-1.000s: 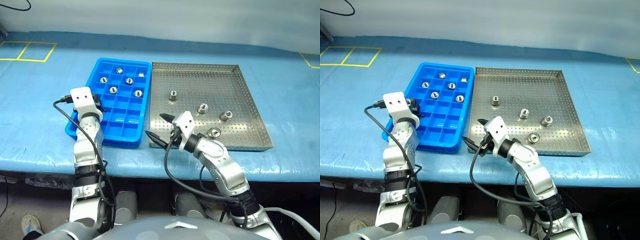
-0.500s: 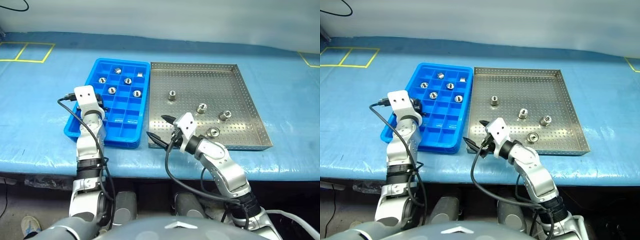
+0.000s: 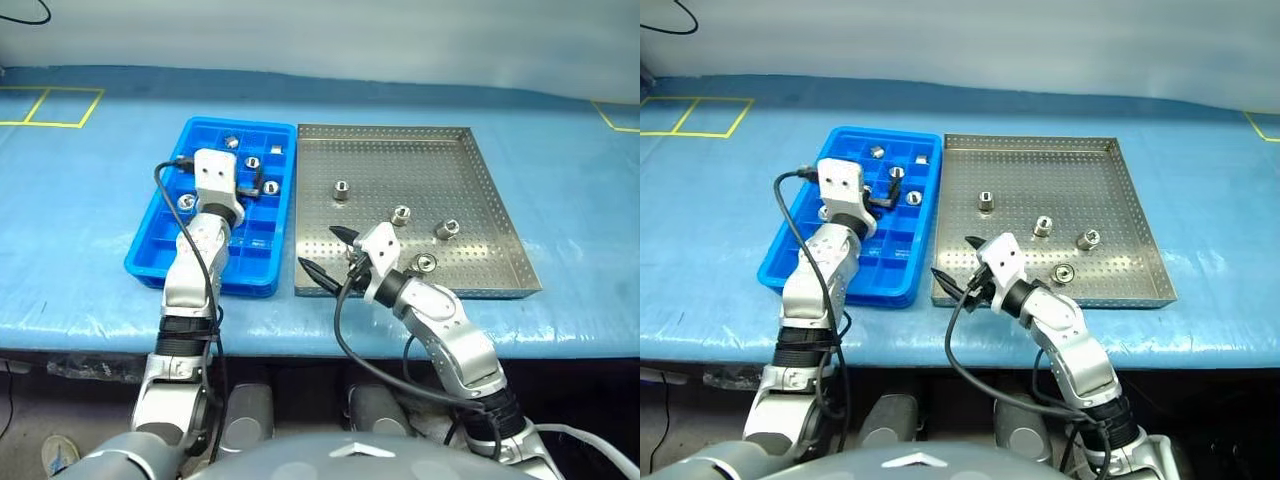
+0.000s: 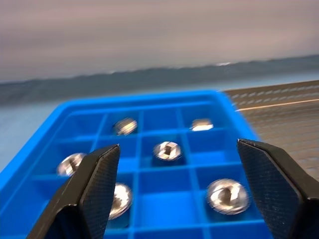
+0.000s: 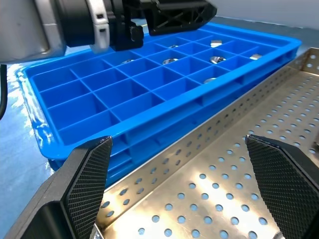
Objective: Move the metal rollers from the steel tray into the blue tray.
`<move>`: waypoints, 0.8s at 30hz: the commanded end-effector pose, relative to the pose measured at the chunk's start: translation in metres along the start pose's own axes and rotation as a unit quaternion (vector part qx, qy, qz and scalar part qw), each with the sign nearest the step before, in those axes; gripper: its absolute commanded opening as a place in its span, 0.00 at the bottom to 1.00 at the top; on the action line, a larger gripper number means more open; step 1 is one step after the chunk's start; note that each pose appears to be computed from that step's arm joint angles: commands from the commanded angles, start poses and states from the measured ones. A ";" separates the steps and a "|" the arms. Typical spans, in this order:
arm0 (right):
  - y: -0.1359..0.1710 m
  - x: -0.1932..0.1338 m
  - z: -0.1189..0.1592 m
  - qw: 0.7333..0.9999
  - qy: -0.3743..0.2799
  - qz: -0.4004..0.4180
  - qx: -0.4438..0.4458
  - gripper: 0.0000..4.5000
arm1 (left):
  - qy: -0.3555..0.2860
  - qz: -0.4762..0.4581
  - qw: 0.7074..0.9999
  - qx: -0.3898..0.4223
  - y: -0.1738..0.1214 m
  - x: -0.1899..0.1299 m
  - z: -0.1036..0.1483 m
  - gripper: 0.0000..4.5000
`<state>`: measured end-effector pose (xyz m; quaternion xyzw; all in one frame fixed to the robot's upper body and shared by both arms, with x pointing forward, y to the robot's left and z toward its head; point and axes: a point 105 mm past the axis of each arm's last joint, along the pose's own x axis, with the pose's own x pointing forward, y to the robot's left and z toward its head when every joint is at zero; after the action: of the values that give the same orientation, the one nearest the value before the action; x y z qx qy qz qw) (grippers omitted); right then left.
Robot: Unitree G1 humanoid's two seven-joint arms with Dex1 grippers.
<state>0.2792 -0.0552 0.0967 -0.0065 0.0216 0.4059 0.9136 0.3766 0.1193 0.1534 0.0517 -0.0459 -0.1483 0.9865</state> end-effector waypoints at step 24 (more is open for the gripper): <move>-0.020 -0.066 0.002 0.990 0.005 -0.137 0.007 1.00 | 0.193 -0.283 0.938 0.049 -0.109 -0.006 -0.069 0.91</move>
<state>0.2505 -0.1164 0.0846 0.0021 0.0604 0.2804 0.9580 0.3439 0.0243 0.0644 0.1269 0.1639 -0.4105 0.8880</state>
